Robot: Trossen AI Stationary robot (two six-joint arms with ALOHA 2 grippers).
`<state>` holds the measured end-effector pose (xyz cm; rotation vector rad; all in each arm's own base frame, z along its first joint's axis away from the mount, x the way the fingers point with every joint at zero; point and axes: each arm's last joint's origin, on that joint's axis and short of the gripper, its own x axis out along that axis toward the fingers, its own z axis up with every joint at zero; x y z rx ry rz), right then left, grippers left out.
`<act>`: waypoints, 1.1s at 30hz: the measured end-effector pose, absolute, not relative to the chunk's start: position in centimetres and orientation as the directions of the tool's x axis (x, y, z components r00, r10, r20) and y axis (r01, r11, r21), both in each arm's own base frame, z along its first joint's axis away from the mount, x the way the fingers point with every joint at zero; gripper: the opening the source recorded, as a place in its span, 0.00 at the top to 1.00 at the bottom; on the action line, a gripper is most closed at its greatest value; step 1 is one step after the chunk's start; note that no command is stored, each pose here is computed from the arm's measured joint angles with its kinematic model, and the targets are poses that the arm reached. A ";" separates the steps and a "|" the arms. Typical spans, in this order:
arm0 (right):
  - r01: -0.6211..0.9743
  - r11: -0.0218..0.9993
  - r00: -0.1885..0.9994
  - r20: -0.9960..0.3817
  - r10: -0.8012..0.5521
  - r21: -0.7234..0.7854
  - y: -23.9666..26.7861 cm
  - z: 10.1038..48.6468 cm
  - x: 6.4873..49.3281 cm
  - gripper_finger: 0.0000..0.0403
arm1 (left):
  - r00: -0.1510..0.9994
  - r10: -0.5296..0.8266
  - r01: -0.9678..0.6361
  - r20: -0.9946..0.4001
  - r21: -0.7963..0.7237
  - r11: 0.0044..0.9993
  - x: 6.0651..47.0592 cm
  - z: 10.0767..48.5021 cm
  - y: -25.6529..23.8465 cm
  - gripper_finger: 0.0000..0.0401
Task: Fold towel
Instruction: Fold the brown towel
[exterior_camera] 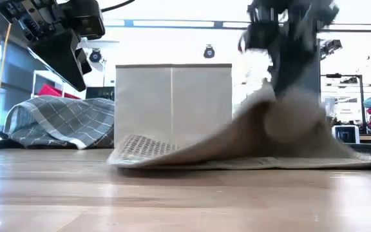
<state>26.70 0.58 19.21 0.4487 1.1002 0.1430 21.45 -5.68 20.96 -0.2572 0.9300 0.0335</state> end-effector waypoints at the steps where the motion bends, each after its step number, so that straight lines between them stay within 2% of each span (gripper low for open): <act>1: 0.151 0.893 0.454 -0.832 0.319 0.425 0.0 18.3 26.3 1.00 | 0.601 -0.083 -0.146 -0.795 -0.212 0.966 21.5 21.0 -5.7 1.00; 4: 0.276 0.860 0.487 -0.834 0.260 0.429 -1.6 16.9 25.7 1.00 | 0.600 -0.085 -0.161 -0.795 -0.224 0.961 21.4 21.0 -5.8 1.00; 6: 0.372 0.845 0.493 -0.853 0.172 0.385 -2.5 16.8 25.6 1.00 | 0.603 -0.087 -0.159 -0.793 -0.226 0.961 21.4 21.0 -5.8 1.00; 9: 0.510 0.796 0.512 -0.859 0.024 0.326 -3.9 17.4 26.0 1.00 | 0.605 -0.088 -0.159 -0.792 -0.227 0.961 21.5 21.0 -5.8 1.00; 11: 0.562 0.761 0.523 -0.852 -0.024 0.324 -4.8 18.2 26.3 0.99 | 0.605 -0.087 -0.159 -0.792 -0.227 0.961 21.5 21.0 -5.8 1.00; 14: 0.581 0.735 0.519 -0.855 -0.003 0.350 -6.0 19.1 26.4 0.95 | 0.605 -0.087 -0.159 -0.792 -0.227 0.961 21.5 21.0 -5.8 1.00; 17: 0.606 0.721 0.481 -0.877 0.004 0.336 -6.7 20.2 26.2 0.86 | 0.606 -0.087 -0.159 -0.791 -0.227 0.961 21.5 21.0 -5.8 1.00; 23: 0.614 0.774 0.337 -0.938 -0.083 0.152 -7.4 22.7 25.7 0.64 | 0.613 -0.089 -0.156 -0.785 -0.231 0.960 21.6 21.1 -5.8 1.00; 26: 0.574 0.813 0.271 -0.959 -0.078 0.096 -7.3 24.5 25.3 0.56 | 0.615 -0.088 -0.157 -0.783 -0.231 0.960 21.6 21.1 -5.9 1.00; 30: 0.535 0.842 0.161 -0.987 -0.027 0.064 -6.1 25.9 24.4 0.51 | 0.617 -0.083 -0.160 -0.783 -0.228 0.961 21.6 21.1 -5.8 1.00; 33: 0.485 0.869 0.075 -0.995 0.068 0.096 -4.3 25.1 23.3 0.51 | 0.618 -0.079 -0.162 -0.782 -0.225 0.961 21.6 21.1 -5.8 1.00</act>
